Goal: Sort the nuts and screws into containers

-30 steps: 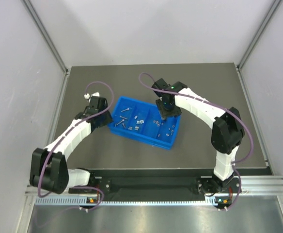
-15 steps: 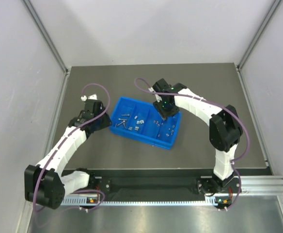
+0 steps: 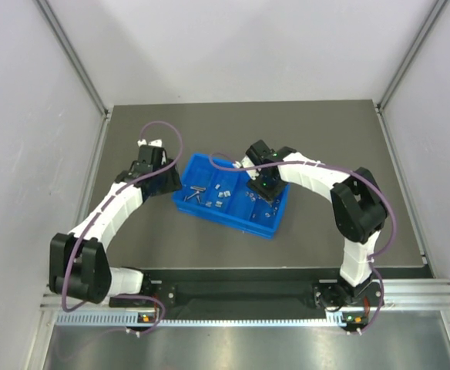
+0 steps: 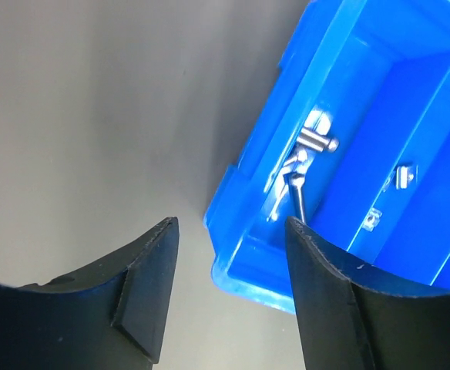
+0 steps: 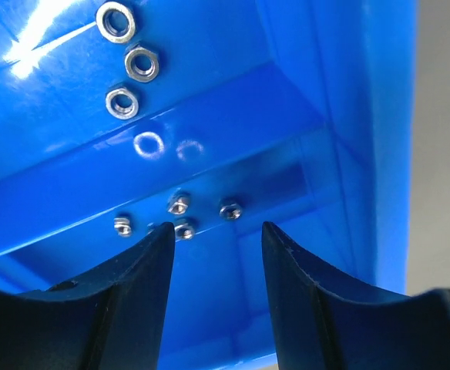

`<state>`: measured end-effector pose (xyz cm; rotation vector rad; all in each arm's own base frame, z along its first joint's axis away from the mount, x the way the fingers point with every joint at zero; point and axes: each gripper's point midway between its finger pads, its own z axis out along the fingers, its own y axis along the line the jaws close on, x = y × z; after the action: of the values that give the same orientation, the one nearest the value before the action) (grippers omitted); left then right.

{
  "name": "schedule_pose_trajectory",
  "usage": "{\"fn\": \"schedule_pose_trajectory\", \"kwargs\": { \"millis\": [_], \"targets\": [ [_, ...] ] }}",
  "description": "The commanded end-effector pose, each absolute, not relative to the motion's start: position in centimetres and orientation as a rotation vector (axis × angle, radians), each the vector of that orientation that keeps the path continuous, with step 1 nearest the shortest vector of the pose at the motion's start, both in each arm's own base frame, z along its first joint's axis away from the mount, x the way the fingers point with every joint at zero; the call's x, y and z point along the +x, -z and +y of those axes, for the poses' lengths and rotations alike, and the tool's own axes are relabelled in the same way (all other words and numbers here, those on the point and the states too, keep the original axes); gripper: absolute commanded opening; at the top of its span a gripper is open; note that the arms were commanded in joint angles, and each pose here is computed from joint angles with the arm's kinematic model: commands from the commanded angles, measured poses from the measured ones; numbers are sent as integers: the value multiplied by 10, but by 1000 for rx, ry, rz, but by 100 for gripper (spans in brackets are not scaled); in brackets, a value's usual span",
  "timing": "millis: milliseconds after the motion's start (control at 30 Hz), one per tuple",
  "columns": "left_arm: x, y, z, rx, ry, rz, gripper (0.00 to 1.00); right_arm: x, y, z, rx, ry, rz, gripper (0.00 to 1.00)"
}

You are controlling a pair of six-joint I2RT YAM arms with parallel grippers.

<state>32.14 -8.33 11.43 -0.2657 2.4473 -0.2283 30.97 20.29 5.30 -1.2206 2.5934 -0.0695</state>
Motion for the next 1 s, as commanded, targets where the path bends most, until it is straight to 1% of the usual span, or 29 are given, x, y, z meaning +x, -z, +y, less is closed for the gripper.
{"fn": "schedule_pose_trajectory", "kwargs": {
  "millis": [0,300,333,367,533,633,800,900,967],
  "targets": [
    [345,-132,-90,-202,267,2379,63,328,-71,209,-1290,94,2438,49],
    [357,-131,-113,-81,395,2383,64,343,-65,202,-1375,205,2382,45],
    [358,-131,-114,-69,403,2380,64,342,-64,200,-1391,212,2383,48],
    [358,-131,-115,-59,411,2379,65,340,-63,201,-1424,204,2376,54],
    [356,-125,-115,-54,408,2390,66,315,-64,202,-1587,79,2367,49],
    [356,-121,-115,-64,404,2397,66,312,-63,196,-1635,88,2354,48],
    [356,-114,-114,-85,401,2416,66,322,-73,196,-1672,134,2304,46],
    [355,-112,-114,-88,400,2416,66,320,-66,185,-1706,198,2299,45],
    [354,-111,-113,-87,396,2414,66,315,-61,185,-1712,175,2300,45]
  ]
}}
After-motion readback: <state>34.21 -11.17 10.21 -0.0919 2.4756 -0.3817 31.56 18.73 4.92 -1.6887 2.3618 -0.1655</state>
